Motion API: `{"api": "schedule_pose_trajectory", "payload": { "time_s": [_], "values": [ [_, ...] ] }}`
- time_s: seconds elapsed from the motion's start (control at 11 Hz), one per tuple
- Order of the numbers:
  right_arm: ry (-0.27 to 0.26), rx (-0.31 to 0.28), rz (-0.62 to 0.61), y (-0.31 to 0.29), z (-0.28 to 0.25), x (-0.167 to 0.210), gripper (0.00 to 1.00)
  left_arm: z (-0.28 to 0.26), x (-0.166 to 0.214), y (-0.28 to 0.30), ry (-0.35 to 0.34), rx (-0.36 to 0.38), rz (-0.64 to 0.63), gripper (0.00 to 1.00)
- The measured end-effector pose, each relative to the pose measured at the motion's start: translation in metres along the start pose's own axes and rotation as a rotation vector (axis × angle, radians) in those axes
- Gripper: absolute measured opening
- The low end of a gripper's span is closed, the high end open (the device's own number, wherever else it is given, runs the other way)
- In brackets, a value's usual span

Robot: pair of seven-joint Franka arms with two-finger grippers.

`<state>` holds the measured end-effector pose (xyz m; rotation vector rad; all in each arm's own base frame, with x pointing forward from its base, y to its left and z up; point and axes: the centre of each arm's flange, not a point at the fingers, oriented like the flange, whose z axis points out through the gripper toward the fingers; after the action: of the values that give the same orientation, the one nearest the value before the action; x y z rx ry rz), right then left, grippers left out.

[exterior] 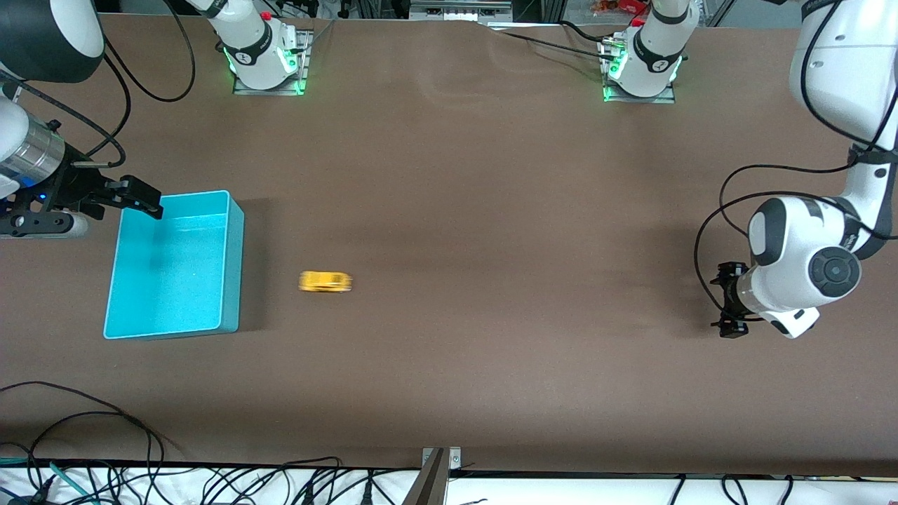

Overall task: Wind up and store yellow beetle car
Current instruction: 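Open the left gripper, releasing the car, and raise it away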

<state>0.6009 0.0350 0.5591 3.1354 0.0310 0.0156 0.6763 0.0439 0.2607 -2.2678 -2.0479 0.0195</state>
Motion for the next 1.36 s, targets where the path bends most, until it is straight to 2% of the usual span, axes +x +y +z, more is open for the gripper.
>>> {"api": "schedule_pose_trajectory", "payload": {
  "time_s": [0.18, 0.45, 0.64, 1.09, 1.36],
  "values": [
    [0.000, 0.000, 0.000, 0.000, 0.000, 0.000, 1.00, -0.035, 0.000, -0.004, -0.005, -0.014, 0.076, 1.00],
    [0.000, 0.000, 0.000, 0.000, 0.000, 0.000, 1.00, -0.084, 0.004, -0.010, -0.008, 0.011, 0.245, 1.00],
    [0.000, 0.000, 0.000, 0.000, 0.000, 0.000, 1.00, -0.113, 0.003, -0.012, -0.039, 0.001, 0.363, 1.00],
    [0.000, 0.000, 0.001, 0.000, 0.000, 0.000, 1.00, -0.181, -0.001, -0.037, -0.079, 0.050, 0.823, 1.00],
    [0.000, 0.000, 0.001, 0.000, 0.000, 0.000, 1.00, -0.222, -0.016, -0.046, -0.063, 0.014, 1.037, 1.00]
  ]
}}
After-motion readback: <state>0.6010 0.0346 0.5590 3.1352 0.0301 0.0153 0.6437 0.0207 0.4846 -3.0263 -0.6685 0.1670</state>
